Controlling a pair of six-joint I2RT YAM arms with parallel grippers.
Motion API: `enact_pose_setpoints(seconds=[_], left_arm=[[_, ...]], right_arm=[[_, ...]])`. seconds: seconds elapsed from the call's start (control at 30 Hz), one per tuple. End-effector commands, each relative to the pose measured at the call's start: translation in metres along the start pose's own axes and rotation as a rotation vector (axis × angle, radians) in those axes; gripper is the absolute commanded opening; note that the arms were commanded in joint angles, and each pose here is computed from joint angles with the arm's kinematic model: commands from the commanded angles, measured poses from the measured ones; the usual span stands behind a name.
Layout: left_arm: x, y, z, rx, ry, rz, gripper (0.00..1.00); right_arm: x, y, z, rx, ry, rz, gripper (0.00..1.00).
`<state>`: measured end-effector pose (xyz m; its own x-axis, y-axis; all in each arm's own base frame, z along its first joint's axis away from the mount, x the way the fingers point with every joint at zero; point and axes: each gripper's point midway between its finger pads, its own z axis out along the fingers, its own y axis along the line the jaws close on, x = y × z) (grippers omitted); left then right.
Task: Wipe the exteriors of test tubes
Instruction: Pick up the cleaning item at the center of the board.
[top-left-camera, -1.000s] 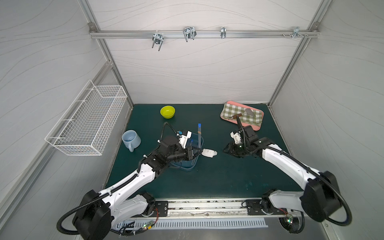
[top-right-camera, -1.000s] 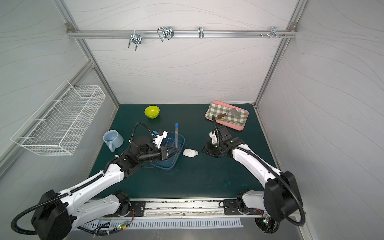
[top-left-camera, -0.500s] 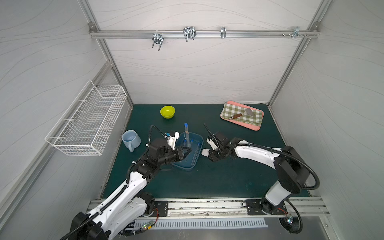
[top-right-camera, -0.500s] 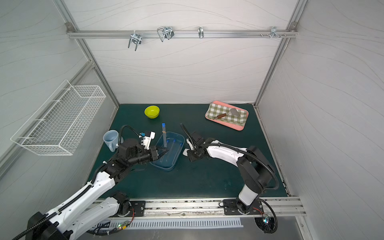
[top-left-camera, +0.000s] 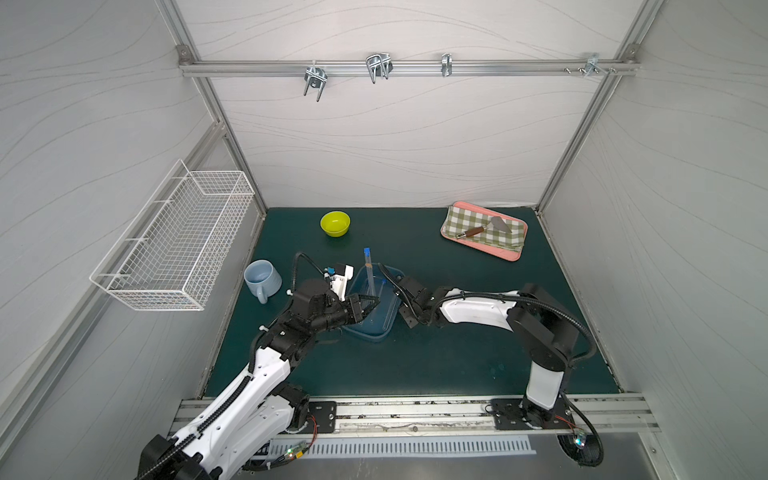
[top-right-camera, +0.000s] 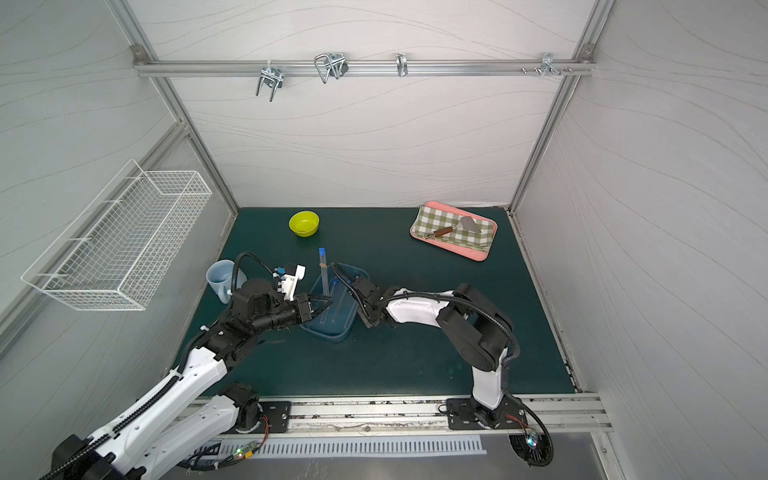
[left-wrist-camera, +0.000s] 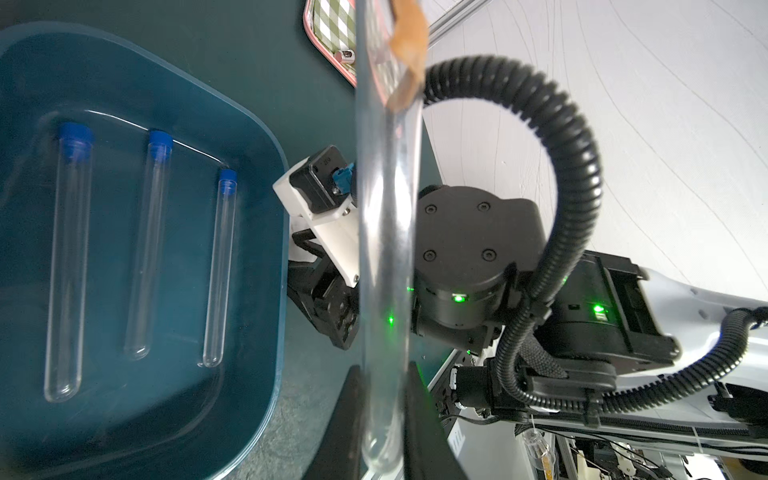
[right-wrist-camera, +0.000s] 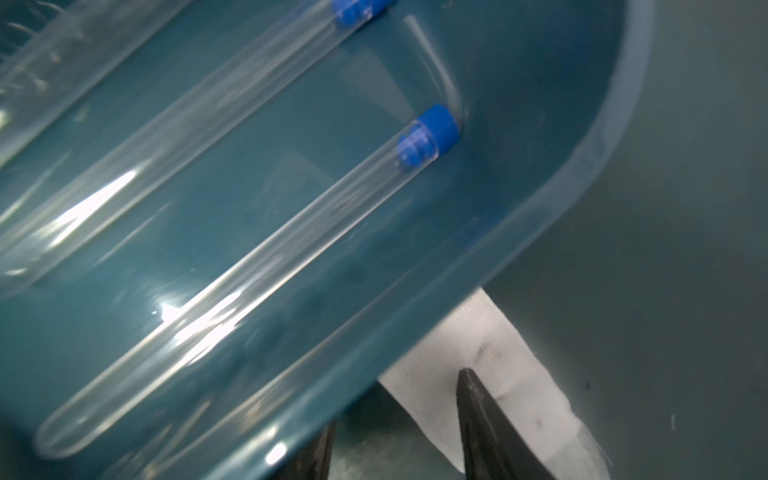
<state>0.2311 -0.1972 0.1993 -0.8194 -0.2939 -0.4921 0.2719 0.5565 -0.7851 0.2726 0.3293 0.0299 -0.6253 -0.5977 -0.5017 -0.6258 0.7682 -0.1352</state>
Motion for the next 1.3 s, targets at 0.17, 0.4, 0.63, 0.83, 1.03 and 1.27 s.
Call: enact_pose_setpoints(seconds=[0.17,0.4,0.63,0.83,1.03,1.27], left_arm=[[-0.006,-0.008,-0.005,0.027,-0.03,0.008,0.04],[-0.006,-0.008,-0.005,0.029,-0.029,0.007,0.04],[-0.006,-0.012,-0.003,0.039,-0.013,0.025,0.04],[-0.006,-0.016,0.004,0.063,0.029,0.03,0.04],[-0.005,-0.025,0.02,0.095,0.071,0.05,0.05],[0.005,-0.05,0.048,0.149,0.138,0.106,0.05]], right_arm=[[-0.014,-0.009,0.004,0.105,-0.059,-0.015,0.38],[-0.021,-0.014,-0.008,0.117,-0.088,0.003,0.05],[-0.032,-0.026,-0.038,0.088,-0.112,0.067,0.0],[-0.043,-0.051,-0.098,-0.092,-0.141,0.298,0.0],[-0.043,-0.074,-0.159,-0.338,-0.139,0.601,0.0],[-0.038,-0.074,-0.193,-0.487,-0.115,0.791,0.0]])
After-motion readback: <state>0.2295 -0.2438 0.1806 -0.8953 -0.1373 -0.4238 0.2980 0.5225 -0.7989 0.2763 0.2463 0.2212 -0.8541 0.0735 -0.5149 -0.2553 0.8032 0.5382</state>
